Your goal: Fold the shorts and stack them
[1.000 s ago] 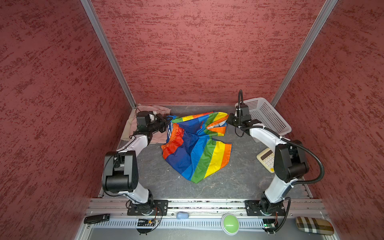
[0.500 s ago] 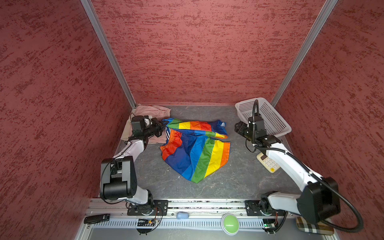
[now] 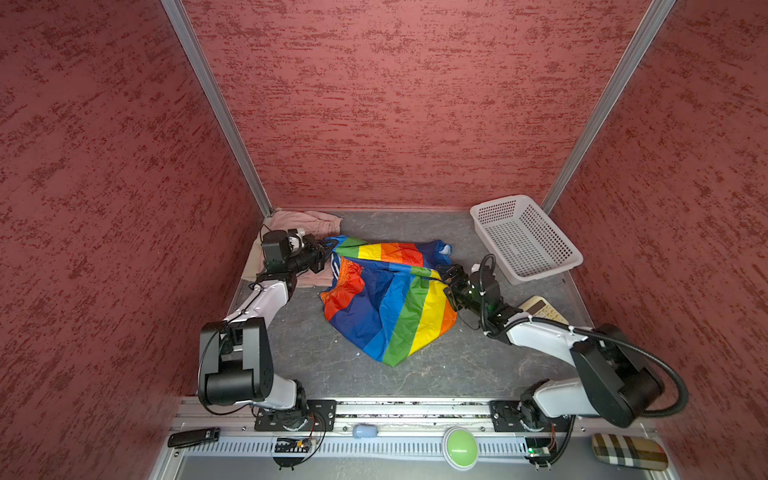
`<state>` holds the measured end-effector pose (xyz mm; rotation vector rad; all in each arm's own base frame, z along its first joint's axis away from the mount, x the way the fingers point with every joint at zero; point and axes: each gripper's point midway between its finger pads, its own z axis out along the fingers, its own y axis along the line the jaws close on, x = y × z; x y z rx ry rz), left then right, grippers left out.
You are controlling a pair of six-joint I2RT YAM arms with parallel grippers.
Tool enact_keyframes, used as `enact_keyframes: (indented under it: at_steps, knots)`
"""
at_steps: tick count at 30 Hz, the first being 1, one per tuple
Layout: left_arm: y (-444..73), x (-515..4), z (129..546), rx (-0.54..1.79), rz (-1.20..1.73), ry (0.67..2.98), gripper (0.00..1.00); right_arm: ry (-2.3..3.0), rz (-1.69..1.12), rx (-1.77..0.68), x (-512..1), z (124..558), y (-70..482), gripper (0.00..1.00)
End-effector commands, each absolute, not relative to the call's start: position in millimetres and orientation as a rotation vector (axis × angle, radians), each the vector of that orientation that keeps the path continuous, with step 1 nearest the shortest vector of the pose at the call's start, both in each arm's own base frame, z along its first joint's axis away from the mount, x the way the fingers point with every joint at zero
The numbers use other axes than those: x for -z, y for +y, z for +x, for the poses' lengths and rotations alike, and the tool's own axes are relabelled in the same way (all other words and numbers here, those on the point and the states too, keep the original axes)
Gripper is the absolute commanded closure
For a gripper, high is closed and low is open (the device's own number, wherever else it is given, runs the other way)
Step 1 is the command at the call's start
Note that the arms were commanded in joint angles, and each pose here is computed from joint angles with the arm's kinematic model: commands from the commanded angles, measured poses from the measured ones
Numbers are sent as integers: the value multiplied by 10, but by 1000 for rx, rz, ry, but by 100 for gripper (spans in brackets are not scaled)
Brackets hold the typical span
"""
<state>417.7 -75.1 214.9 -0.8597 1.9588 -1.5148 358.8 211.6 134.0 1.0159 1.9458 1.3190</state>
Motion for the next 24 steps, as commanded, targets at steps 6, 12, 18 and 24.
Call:
enact_keyframes:
  at_steps: [6,12,18,24]
  knots:
    - [-823,-2355,4123,1537,-786,1937,100,1592,1195,-1743,-1457,3950,2321,32]
    - [-734,-2526,4116,1541,-776,1899,100,1628,1170,-1658,-1422,4068,2226,79]
    - [-563,-2980,4178,1516,-722,1811,100,1740,1010,-1338,-1809,4277,1755,100]
    - [-472,-3820,4343,1504,-595,1639,100,1757,686,-1046,-2929,4477,1393,100]
